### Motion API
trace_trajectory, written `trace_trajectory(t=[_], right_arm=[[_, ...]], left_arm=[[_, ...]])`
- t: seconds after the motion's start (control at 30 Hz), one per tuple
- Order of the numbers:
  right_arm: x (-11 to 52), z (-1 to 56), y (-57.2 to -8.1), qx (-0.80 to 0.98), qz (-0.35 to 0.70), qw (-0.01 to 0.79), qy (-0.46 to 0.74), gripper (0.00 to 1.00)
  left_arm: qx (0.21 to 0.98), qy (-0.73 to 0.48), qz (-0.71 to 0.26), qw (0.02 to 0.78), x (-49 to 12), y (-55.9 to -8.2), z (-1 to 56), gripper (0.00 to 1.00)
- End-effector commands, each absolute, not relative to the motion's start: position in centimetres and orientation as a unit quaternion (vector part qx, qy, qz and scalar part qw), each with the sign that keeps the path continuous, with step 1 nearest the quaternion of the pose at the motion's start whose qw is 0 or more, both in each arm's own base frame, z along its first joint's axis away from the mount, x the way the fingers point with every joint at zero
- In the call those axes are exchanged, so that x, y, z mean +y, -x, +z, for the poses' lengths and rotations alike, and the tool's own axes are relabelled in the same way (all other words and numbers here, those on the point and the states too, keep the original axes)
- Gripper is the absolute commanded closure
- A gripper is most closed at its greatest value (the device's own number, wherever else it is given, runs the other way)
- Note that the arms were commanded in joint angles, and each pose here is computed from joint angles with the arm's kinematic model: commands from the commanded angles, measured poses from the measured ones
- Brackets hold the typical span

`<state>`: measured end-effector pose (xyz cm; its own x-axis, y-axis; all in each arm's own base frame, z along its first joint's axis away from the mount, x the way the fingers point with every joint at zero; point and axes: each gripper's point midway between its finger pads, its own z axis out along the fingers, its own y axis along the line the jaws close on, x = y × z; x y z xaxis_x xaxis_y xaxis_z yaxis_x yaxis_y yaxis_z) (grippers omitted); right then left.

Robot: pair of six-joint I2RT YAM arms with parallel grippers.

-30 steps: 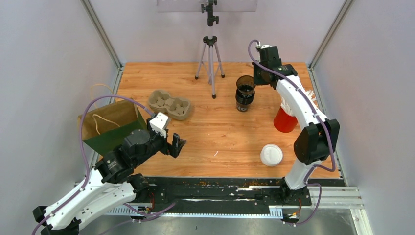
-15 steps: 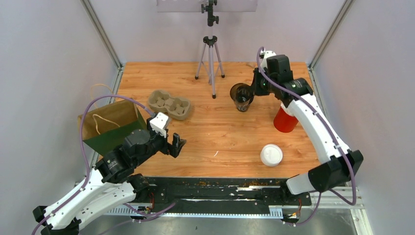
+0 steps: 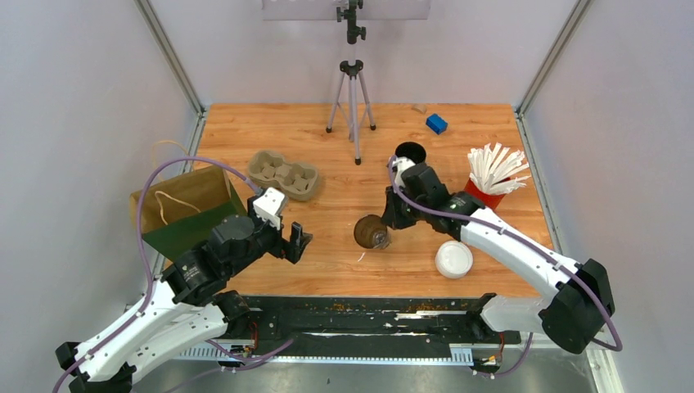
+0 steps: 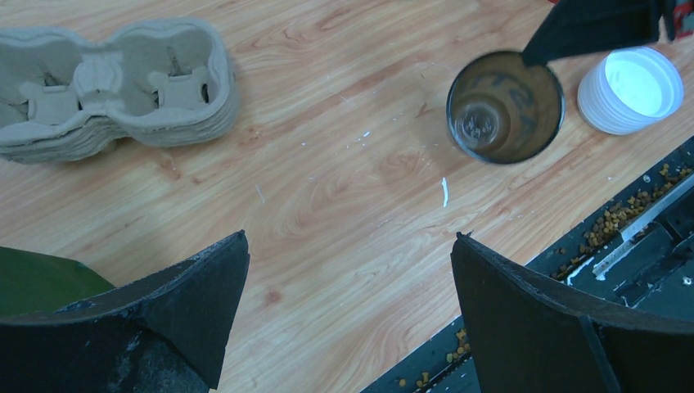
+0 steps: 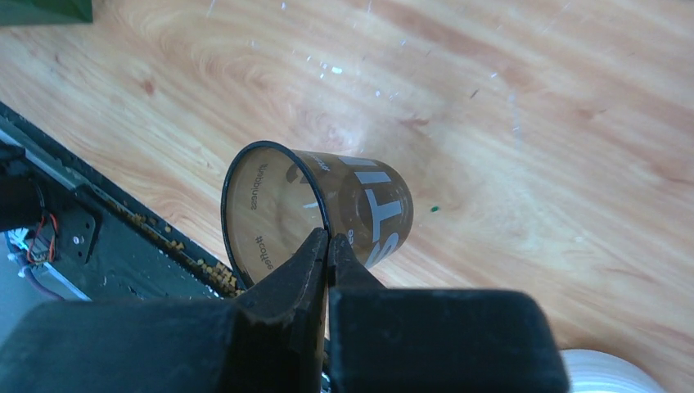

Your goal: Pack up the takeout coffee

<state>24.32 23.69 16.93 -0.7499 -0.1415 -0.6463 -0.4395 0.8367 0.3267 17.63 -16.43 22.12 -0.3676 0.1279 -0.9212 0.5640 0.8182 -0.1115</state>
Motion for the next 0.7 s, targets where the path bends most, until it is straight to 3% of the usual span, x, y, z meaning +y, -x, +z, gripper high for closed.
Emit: trace_trajectory(t=[0.0,0.53,0.67], right_arm=[[27.2,17.2,-24.6,0.881,0.289,0.342,0.151,1.00],[28.2,13.0,-23.6,0.899,0.280,0.302,0.149,0.99],[27.2,13.6,-23.5,0.905,0.263,0.305,0.138,0.85]], left_arm=[[0.788,-0.222,-0.216,0.532,-16.8,-17.8,23.4,0.00],[0.793,-0.216,-0.202,0.533,-16.4,-18.1,23.2,0.00],[0.791,-0.218,-0.205,0.533,-16.4,-18.0,23.3,0.00]])
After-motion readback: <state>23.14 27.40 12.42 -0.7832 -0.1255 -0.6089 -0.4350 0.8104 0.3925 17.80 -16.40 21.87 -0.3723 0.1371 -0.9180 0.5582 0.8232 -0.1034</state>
